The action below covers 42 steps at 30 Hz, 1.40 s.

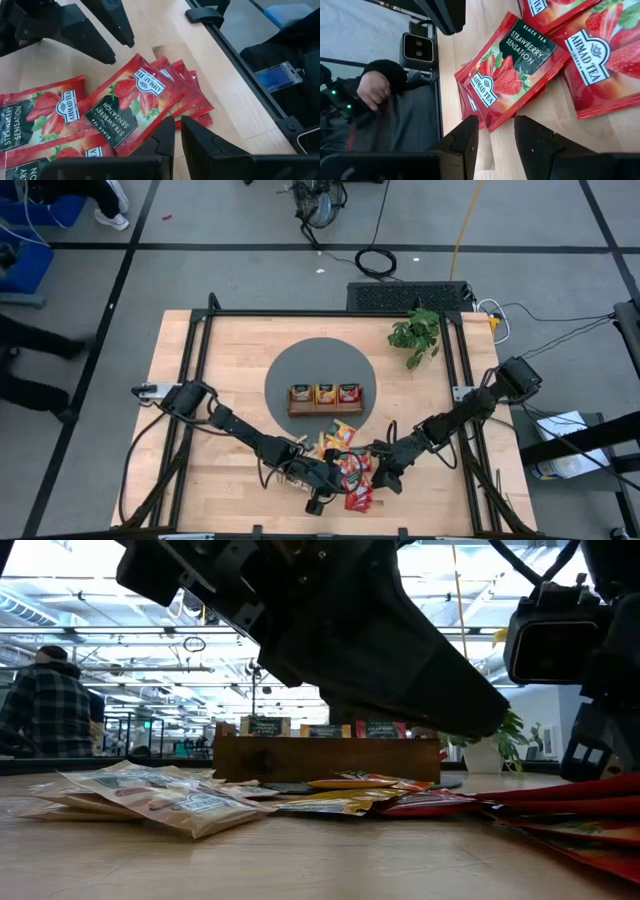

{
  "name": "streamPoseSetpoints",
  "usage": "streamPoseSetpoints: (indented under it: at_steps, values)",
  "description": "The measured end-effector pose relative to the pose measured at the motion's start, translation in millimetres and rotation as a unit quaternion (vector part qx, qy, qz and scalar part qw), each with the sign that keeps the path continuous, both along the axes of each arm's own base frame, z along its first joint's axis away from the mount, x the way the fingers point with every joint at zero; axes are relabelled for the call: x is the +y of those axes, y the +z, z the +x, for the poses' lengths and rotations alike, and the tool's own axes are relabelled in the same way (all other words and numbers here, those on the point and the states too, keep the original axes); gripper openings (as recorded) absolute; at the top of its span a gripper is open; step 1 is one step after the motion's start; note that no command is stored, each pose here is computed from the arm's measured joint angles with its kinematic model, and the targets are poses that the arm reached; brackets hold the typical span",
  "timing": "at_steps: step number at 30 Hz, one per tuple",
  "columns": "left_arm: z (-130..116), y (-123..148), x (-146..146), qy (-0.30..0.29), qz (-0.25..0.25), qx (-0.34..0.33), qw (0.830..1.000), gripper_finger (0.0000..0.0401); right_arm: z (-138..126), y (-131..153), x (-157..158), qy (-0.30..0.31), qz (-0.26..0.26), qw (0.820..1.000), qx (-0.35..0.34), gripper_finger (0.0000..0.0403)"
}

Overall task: Pick & Place Tea
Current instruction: Put the red tea bag into the right slot of the wooden organizer

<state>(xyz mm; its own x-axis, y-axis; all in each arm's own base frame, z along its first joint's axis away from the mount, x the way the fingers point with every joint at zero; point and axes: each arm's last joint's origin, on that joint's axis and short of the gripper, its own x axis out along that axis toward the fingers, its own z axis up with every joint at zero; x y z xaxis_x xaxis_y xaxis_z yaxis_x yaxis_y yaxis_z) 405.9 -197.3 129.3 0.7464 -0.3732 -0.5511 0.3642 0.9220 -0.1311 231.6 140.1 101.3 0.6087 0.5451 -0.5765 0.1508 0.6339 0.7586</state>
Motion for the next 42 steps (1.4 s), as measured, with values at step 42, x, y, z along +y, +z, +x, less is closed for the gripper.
streamPoseSetpoints:
  at_steps: [42]
  values:
    - [26.0,-20.5,15.5,-0.009,-0.011,0.024,1.000,0.0035,-2.9,-5.8,-8.1,0.014,-0.069,0.998,0.004,0.0116]
